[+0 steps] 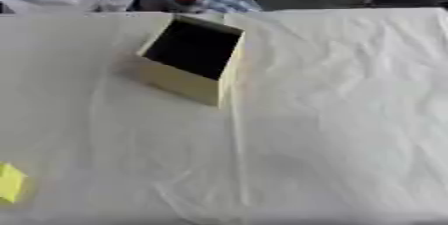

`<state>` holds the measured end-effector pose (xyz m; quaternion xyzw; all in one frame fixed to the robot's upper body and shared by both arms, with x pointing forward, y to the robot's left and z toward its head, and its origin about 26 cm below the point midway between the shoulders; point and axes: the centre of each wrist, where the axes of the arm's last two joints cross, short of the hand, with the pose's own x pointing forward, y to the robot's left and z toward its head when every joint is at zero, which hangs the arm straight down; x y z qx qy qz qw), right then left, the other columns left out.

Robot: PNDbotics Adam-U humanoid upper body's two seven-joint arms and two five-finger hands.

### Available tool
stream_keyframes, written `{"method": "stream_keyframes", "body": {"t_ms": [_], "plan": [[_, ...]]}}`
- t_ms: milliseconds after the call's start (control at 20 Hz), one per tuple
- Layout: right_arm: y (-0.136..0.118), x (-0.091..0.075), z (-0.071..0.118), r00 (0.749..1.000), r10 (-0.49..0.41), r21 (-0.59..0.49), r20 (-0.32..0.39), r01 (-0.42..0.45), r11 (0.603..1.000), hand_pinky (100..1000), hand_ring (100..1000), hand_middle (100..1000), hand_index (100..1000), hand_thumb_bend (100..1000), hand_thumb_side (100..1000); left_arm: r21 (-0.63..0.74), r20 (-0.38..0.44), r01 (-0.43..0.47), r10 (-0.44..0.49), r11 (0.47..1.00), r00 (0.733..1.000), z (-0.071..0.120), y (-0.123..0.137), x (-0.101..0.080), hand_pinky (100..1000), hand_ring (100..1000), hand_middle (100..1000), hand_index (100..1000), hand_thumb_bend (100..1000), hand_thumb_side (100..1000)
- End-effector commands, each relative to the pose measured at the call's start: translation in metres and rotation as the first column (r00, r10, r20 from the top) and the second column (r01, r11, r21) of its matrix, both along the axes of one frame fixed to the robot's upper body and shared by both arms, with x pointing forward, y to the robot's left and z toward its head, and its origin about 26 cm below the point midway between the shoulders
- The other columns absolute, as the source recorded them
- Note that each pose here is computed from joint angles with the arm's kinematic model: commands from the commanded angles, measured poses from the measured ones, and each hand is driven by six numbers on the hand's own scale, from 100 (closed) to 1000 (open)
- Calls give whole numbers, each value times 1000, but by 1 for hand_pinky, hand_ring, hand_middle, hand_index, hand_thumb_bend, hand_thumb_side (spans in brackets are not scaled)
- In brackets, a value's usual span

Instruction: Pick up objects on the table and place them in the box.

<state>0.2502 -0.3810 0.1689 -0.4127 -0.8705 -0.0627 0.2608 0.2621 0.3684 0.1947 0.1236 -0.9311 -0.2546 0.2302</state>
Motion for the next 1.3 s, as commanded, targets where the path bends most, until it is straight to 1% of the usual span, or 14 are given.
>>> {"method": "stream_keyframes", "body": {"t_ms": [50, 200, 400, 500, 600, 800, 850, 1000, 1050, 1100, 1150, 1200, 1250, 1300], "plan": [[0, 0, 9, 1000, -3, -27, 19, 3, 1000, 617, 676, 558, 713, 100, 846, 43, 25, 4, -5, 999, 1000, 12, 1, -1, 725, 799, 806, 836, 100, 543], [0, -1, 9, 1000, -5, -31, 18, 5, 1000, 617, 676, 558, 713, 100, 846, 77, 25, 0, -2, 997, 1000, 14, 4, -2, 726, 798, 805, 838, 100, 532], [-1, -1, 9, 1000, -11, -33, 16, 12, 999, 616, 675, 557, 713, 100, 847, 181, -11, -21, 24, 983, 1000, 19, 12, -6, 727, 794, 800, 847, 100, 480], [-2, -2, 8, 1000, -14, -35, 14, 15, 999, 616, 675, 557, 712, 100, 848, 266, -24, -40, 48, 963, 999, 25, 18, -8, 735, 799, 801, 852, 100, 442], [-2, -2, 8, 1000, -17, -36, 12, 17, 999, 615, 675, 556, 712, 100, 849, 371, -28, -59, 74, 927, 997, 33, 22, -9, 746, 806, 804, 857, 100, 404], [-2, -2, 8, 1000, -21, -39, 10, 22, 999, 615, 674, 556, 712, 100, 849, 552, -21, -85, 116, 829, 993, 45, 25, -10, 766, 821, 813, 862, 100, 366], [-2, -2, 8, 1000, -23, -40, 9, 23, 999, 614, 674, 556, 712, 100, 850, 597, -22, -88, 127, 797, 992, 47, 26, -10, 775, 827, 816, 862, 100, 345], [-2, -3, 8, 1000, -25, -40, 8, 26, 999, 614, 674, 555, 711, 100, 850, 716, -30, -92, 163, 692, 986, 50, 26, -10, 787, 835, 817, 862, 100, 347], [-2, -3, 8, 1000, -25, -40, 8, 26, 999, 614, 674, 555, 711, 100, 850, 747, -36, -89, 175, 659, 984, 50, 26, -10, 794, 840, 821, 866, 100, 388], [-2, -3, 8, 1000, -25, -40, 8, 26, 999, 614, 673, 555, 711, 100, 850, 779, -45, -84, 189, 622, 981, 49, 25, -10, 798, 843, 823, 868, 100, 405], [-2, -3, 8, 1000, -25, -40, 7, 26, 999, 613, 673, 555, 711, 100, 852, 809, -58, -76, 207, 583, 977, 48, 25, -10, 806, 850, 829, 875, 100, 465], [-2, -3, 7, 1000, -26, -40, 6, 26, 999, 613, 673, 554, 711, 100, 853, 835, -72, -65, 227, 546, 971, 47, 24, -10, 809, 853, 830, 879, 100, 500], [-2, -3, 7, 1000, -26, -39, 5, 27, 999, 612, 672, 554, 711, 100, 854, 858, -88, -53, 247, 511, 965, 45, 24, -11, 820, 861, 836, 883, 100, 556], [-2, -3, 7, 1000, -27, -39, 4, 27, 999, 612, 672, 554, 711, 100, 854, 879, -102, -39, 268, 475, 958, 43, 24, -11, 822, 864, 837, 884, 100, 569]]}}
